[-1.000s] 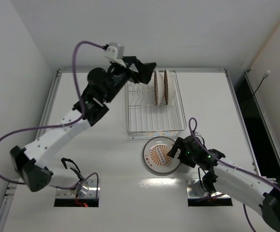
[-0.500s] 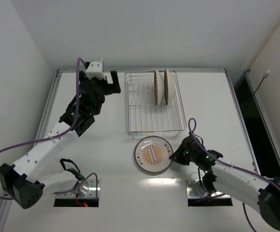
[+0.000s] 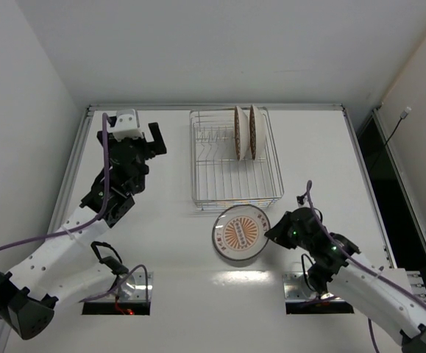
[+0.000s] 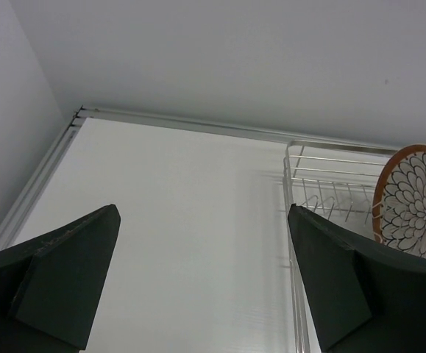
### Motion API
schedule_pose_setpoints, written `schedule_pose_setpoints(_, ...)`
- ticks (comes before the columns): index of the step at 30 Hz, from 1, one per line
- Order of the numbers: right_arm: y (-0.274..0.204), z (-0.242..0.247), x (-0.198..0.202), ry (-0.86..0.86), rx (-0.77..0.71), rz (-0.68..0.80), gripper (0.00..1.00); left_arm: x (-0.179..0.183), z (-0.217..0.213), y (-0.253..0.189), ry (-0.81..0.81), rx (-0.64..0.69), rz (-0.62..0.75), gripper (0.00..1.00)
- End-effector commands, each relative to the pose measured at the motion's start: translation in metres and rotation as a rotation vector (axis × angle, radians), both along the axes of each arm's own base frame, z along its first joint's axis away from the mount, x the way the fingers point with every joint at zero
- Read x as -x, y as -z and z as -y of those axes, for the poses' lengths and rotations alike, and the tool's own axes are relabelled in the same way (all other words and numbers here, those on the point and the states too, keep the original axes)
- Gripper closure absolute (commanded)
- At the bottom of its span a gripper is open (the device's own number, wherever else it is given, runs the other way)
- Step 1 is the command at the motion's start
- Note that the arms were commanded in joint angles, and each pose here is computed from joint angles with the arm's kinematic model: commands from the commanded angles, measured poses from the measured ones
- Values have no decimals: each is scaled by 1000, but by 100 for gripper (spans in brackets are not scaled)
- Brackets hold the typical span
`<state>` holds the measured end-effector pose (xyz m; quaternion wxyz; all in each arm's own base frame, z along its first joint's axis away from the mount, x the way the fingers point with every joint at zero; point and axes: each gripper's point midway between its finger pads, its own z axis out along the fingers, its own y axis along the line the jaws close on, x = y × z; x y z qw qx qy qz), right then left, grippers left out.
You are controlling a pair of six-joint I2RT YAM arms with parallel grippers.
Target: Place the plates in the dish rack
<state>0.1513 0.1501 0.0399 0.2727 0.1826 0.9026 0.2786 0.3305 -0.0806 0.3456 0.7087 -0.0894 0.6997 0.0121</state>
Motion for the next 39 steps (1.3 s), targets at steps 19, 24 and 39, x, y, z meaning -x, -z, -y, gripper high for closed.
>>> schedule_pose_setpoints(19,-209,64,-33,16,332,474,100,3,-26,-6,-156,12,16,1)
schedule_pose_setpoints(24,-269,69,-73,90,474,566,100,7,-31,-11,-167,24,32,1)
schedule_pose_setpoints(39,-338,16,-179,149,754,699,100,5,-29,-8,-167,26,25,1)
